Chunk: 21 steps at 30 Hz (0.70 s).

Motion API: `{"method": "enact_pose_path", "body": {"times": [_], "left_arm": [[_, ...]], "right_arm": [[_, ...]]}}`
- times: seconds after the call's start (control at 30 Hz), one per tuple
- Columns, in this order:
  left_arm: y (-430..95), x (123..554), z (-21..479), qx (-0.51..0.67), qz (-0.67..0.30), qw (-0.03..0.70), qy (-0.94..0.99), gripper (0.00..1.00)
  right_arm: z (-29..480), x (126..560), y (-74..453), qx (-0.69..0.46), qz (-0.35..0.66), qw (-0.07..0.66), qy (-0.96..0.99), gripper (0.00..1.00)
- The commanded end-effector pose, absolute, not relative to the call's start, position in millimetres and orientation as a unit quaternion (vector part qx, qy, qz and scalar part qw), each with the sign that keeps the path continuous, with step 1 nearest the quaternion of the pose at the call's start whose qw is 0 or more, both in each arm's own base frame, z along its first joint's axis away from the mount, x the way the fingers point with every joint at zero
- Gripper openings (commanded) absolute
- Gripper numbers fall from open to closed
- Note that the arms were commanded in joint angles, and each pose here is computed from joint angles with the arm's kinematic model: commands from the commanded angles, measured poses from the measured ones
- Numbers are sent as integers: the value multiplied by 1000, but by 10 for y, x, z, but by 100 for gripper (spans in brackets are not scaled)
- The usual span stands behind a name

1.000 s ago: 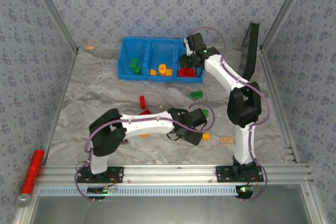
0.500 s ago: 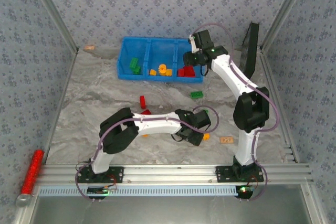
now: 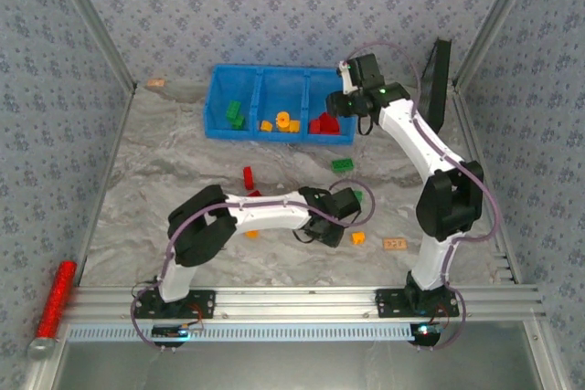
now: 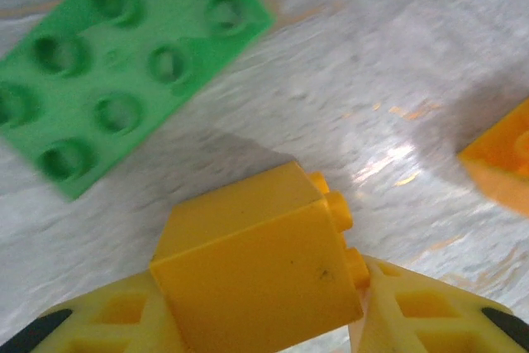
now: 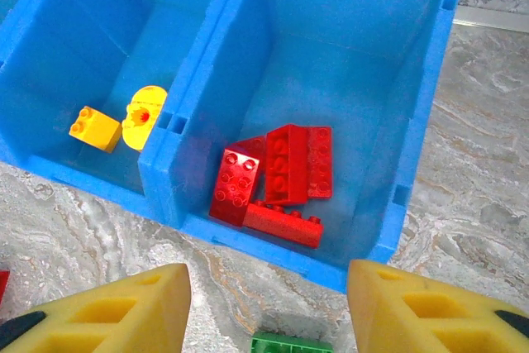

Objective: Sort the legos into containers by color
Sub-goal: Pick up the lego from the middle-left of the table, then place the lego in the container.

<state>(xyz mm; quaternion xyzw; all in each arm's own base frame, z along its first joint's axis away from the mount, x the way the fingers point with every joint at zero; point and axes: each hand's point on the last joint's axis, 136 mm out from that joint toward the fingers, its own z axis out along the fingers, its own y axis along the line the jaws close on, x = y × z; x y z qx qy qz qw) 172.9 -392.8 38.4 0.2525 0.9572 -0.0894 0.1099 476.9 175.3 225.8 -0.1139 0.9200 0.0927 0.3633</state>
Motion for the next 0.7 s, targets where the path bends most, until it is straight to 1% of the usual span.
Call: {"method": "enact_pose_path", "body": {"times": [0.0, 0.27, 0.43, 0.57, 0.67], "left_arm": [[-3656, 1856, 811, 257, -77, 140, 953, 36], [-3180, 2387, 1712, 236, -100, 222, 941, 32], [-2909, 2934, 2264, 192, -122, 306, 925, 31], [-2869, 3425, 2490, 144, -151, 358, 910, 31], [-2949, 3723, 2439, 129, -166, 365, 907, 30]], "right_arm": [[2301, 4784, 1706, -113, 109, 377, 913, 52], [2198, 4772, 1761, -105, 135, 379, 909, 51], [2027, 4607, 1804, -99, 133, 367, 915, 52], [1919, 4423, 1860, -98, 137, 363, 916, 53], [1835, 4243, 1971, -113, 136, 363, 915, 53]]}}
